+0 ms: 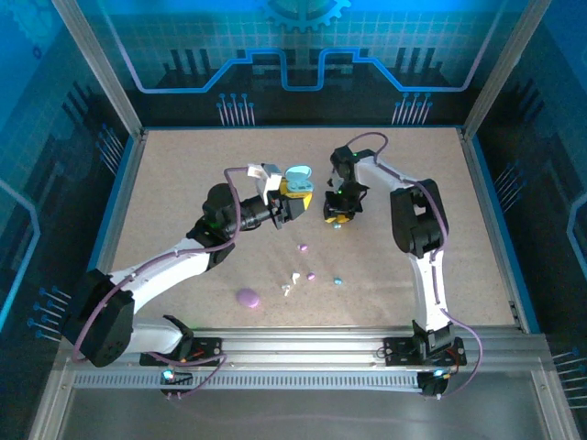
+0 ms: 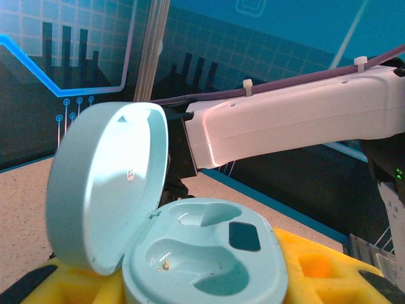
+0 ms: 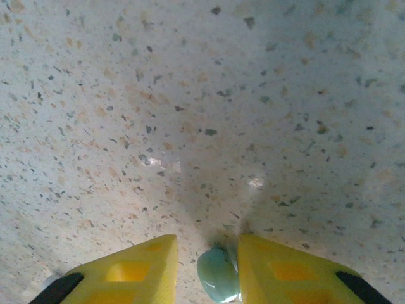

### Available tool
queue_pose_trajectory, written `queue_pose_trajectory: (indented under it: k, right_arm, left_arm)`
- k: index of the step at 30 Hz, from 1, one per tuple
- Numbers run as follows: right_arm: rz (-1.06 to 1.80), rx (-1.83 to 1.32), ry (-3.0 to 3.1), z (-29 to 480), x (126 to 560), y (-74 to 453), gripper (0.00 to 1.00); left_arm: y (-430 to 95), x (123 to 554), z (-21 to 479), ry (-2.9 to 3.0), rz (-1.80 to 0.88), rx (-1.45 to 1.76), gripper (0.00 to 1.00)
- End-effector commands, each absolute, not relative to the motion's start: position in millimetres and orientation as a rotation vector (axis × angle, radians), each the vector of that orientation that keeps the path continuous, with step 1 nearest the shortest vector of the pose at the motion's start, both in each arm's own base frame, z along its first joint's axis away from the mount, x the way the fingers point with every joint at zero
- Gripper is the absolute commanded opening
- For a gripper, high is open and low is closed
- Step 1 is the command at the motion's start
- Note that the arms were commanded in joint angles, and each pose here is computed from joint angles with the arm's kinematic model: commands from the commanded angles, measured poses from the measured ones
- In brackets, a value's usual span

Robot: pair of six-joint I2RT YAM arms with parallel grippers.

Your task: Insert wireless bluetooth earbuds into charging case

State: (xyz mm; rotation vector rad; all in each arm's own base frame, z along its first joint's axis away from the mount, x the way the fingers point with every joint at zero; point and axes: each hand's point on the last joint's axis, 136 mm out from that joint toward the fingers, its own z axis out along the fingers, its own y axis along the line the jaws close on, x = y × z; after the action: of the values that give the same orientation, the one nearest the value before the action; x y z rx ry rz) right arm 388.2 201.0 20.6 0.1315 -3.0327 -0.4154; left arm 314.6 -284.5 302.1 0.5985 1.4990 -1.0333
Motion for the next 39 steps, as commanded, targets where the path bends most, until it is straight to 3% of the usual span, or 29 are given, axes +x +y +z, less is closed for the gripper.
queue_pose_trajectory:
  k: [1,19,30,36,39]
  right_arm:
    - [-0.337,0.252,-2.985,16,377,202,0.31]
    - [-0.208,0.417,-2.939,15,369,198,0.27]
    - [-0.179,0.414,-2.931,5,371,196,0.2]
    - [-0.31,0.406,-2.985,33,377,206,0.19]
    - [-0.563,0.37,-3.004,61,379,219,0.19]
  left_arm:
    - [-277,311,319,1.435,-1.02,0.588,0.34]
    - [-275,309,321,1.434,-1.029,0.583,0.34]
    - [-275,309,321,1.433,-1.026,0.582,0.34]
    - [-274,310,320,1.436,-1.019,0.575,0.34]
    - [-267,314,318,1.438,-1.011,0.545,0.34]
